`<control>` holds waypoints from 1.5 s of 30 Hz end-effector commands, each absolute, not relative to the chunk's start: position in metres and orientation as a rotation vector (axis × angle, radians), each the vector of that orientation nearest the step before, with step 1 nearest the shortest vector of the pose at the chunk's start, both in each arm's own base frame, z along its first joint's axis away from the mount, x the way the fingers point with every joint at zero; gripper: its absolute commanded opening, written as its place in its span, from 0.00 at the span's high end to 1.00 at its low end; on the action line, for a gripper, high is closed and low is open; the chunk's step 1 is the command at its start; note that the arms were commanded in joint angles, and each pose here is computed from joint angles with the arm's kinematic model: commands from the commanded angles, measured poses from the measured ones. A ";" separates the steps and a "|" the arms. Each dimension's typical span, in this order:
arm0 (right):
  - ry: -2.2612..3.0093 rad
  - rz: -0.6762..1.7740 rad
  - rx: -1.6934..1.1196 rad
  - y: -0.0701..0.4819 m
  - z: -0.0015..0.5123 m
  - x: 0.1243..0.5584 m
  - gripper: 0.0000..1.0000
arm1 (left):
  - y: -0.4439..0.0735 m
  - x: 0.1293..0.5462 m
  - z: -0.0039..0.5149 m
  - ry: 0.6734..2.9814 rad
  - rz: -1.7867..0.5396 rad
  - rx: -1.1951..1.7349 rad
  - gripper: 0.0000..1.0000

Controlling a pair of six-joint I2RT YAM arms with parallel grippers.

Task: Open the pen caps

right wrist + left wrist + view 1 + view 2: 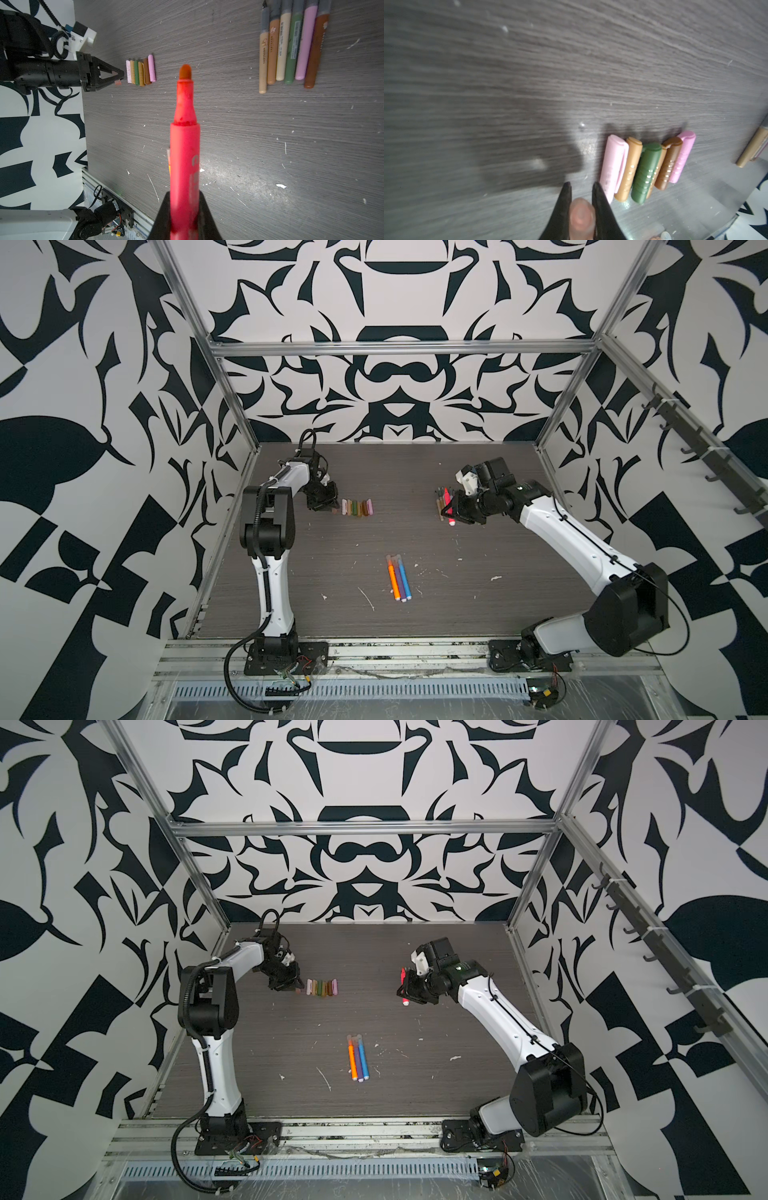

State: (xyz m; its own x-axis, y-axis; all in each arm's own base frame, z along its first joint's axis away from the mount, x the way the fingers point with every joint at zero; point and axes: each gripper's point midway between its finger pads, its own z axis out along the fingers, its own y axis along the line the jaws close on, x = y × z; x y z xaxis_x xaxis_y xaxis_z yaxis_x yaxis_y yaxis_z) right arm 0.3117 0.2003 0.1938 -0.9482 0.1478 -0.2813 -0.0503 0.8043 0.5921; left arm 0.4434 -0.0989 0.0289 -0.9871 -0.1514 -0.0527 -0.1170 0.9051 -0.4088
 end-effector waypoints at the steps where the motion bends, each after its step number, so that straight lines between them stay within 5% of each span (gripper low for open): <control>1: 2.633 0.914 0.027 0.203 0.212 0.316 1.00 | -0.104 0.443 0.026 3.003 -0.696 -0.224 0.76; 7: 2.636 0.913 0.024 0.203 0.213 0.316 1.00 | -0.105 0.443 0.030 2.997 -0.711 -0.218 0.55; 35: 2.631 0.902 0.028 0.203 0.217 0.323 1.00 | -0.112 0.451 0.044 2.949 -0.826 -0.287 0.56; 45: 2.667 0.741 0.139 0.155 0.205 0.359 1.00 | -0.107 0.451 0.042 2.957 -0.824 -0.313 0.56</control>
State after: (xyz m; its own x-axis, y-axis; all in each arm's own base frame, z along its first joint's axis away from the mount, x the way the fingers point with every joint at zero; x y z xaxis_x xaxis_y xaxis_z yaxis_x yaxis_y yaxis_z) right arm 0.3476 0.1729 0.1969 -0.9416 0.1787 -0.2855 -0.0072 0.8368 0.5475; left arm 0.4484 -0.1089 0.0390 -0.9800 -0.1979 -0.0186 -0.1609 0.8447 -0.5105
